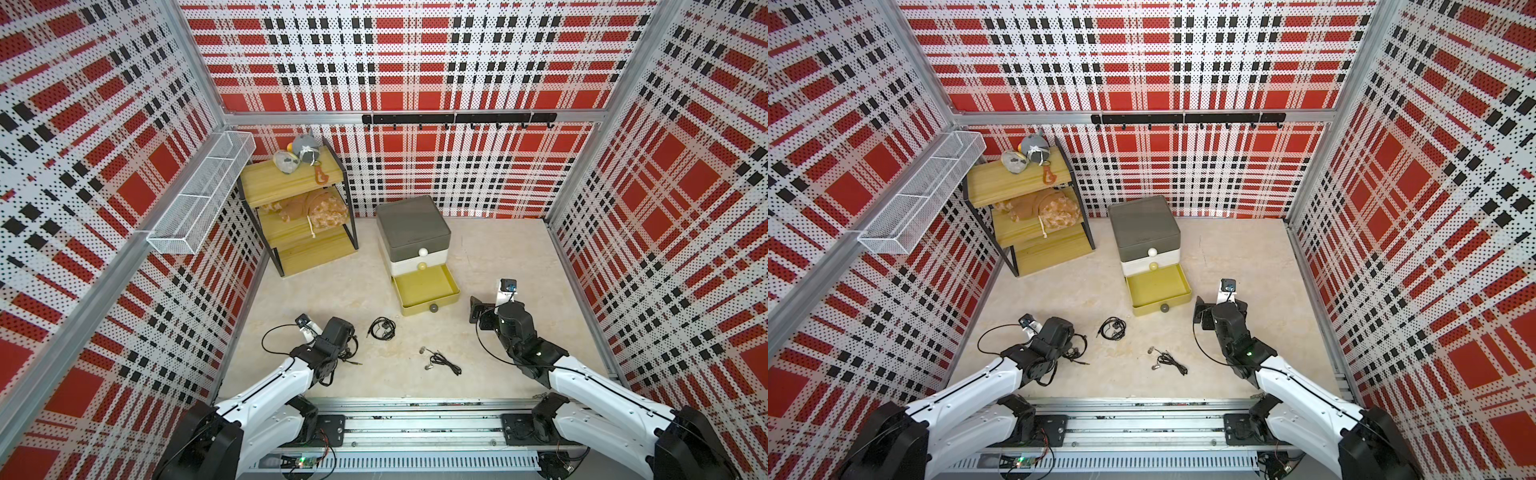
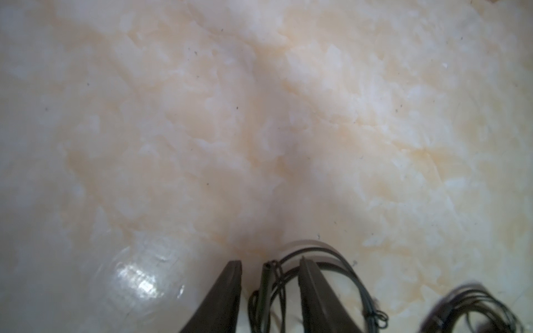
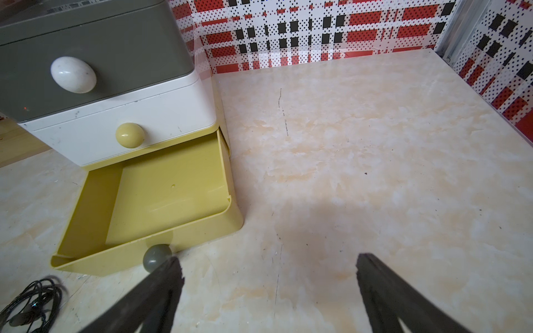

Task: Place the wired earphones into the drawer by color
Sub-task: Pick up the wired earphones from the center of the board.

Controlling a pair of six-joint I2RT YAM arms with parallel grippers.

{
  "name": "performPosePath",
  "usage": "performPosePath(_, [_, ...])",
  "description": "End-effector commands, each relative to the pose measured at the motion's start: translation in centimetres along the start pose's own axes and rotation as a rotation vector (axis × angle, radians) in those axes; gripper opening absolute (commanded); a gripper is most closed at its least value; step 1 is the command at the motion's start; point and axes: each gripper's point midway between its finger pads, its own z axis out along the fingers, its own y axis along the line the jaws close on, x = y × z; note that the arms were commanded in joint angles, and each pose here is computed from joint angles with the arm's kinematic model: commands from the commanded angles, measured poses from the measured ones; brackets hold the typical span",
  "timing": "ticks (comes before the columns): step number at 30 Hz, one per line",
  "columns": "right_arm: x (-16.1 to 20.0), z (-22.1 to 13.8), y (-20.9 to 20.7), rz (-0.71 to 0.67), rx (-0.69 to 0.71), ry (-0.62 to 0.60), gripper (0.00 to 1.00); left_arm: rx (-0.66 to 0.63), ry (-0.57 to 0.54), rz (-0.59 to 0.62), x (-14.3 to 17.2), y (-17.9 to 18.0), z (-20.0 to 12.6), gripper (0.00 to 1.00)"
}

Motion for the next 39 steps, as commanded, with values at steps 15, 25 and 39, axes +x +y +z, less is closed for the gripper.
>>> performPosePath(15, [0.2,-0.3,-0.7,-0.008,0.022,-0.004,1.0,0.048,-0.005,-0.024,-0.4,-0.8,-0.1,0.0])
performPosePath(25, [-0.1,-0.7,-0.5,0.006,-0.001,-0.016,1.0,0.263,-0.167,-0.086,-5.3,-4.5,-4.0,0.0])
performPosePath(39, [0.2,-0.5,-0.5,0.002,-0.004,-0.008,1.0,0.727,-0.323,0.041,-10.6,-12.6,-13.3,0.0])
